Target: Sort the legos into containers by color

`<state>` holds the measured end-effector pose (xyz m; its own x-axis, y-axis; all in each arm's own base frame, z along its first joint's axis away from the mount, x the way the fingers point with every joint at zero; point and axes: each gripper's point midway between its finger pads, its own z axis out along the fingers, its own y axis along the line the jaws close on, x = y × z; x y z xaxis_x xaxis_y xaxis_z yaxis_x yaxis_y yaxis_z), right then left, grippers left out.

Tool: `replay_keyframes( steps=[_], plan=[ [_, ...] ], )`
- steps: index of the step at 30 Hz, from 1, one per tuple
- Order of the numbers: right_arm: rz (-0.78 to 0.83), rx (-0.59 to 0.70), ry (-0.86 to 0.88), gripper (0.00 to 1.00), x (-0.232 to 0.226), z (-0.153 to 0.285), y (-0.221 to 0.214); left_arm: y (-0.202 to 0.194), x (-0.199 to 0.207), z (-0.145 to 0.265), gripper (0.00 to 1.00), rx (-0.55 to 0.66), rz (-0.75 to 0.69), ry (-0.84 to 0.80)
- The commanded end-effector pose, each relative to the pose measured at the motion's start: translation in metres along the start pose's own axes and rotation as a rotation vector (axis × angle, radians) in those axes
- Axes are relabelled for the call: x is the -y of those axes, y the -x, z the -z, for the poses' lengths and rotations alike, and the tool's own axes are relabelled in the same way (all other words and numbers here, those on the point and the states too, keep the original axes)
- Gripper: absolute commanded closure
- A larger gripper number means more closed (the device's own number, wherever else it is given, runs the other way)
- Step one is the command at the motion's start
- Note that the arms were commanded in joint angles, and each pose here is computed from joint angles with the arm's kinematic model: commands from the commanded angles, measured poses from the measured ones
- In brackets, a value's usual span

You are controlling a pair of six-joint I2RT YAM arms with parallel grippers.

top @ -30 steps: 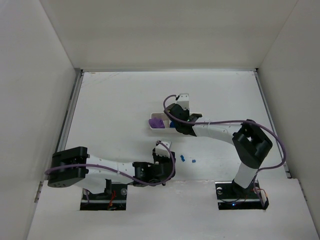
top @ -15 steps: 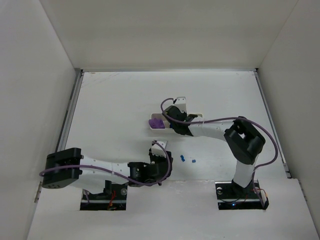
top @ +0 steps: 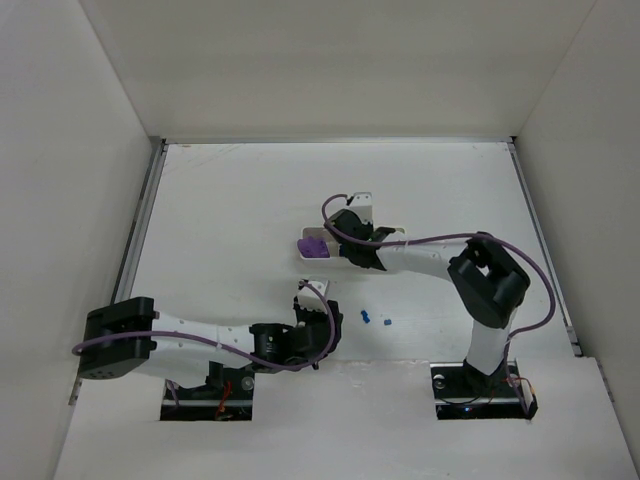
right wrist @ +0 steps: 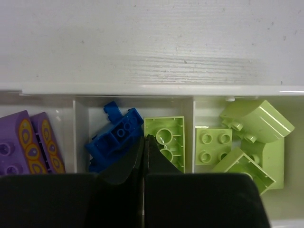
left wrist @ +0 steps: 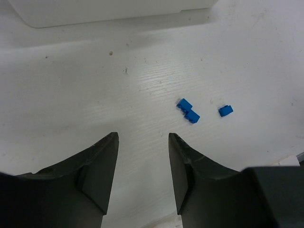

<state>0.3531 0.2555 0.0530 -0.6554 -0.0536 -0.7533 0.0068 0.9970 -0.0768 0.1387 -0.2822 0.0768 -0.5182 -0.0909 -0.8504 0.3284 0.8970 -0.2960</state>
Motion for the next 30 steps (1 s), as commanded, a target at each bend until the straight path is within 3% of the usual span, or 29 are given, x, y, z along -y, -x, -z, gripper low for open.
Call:
replay_keyframes(
  steps=[1, 11, 19, 30],
  plan=[
    [-0.092, 0.121, 0.047, 1.0, -0.002, 0.029, 0.046, 0.01, 0.0, 0.002, 0.57, 0.035, 0.027, -0.006],
    [-0.189, 0.2, 0.121, 0.99, 0.018, 0.069, 0.07, 0.009, 0.003, 0.001, 0.57, 0.031, 0.027, -0.008],
    [-0.223, 0.149, 0.052, 0.97, 0.06, 0.042, 0.049, 0.0, 0.025, -0.002, 0.57, -0.005, -0.008, -0.036],
    [-0.236, 0.126, 0.021, 0.96, 0.073, 0.026, 0.038, 0.0, 0.035, -0.002, 0.57, -0.007, -0.008, -0.052]
  ],
)
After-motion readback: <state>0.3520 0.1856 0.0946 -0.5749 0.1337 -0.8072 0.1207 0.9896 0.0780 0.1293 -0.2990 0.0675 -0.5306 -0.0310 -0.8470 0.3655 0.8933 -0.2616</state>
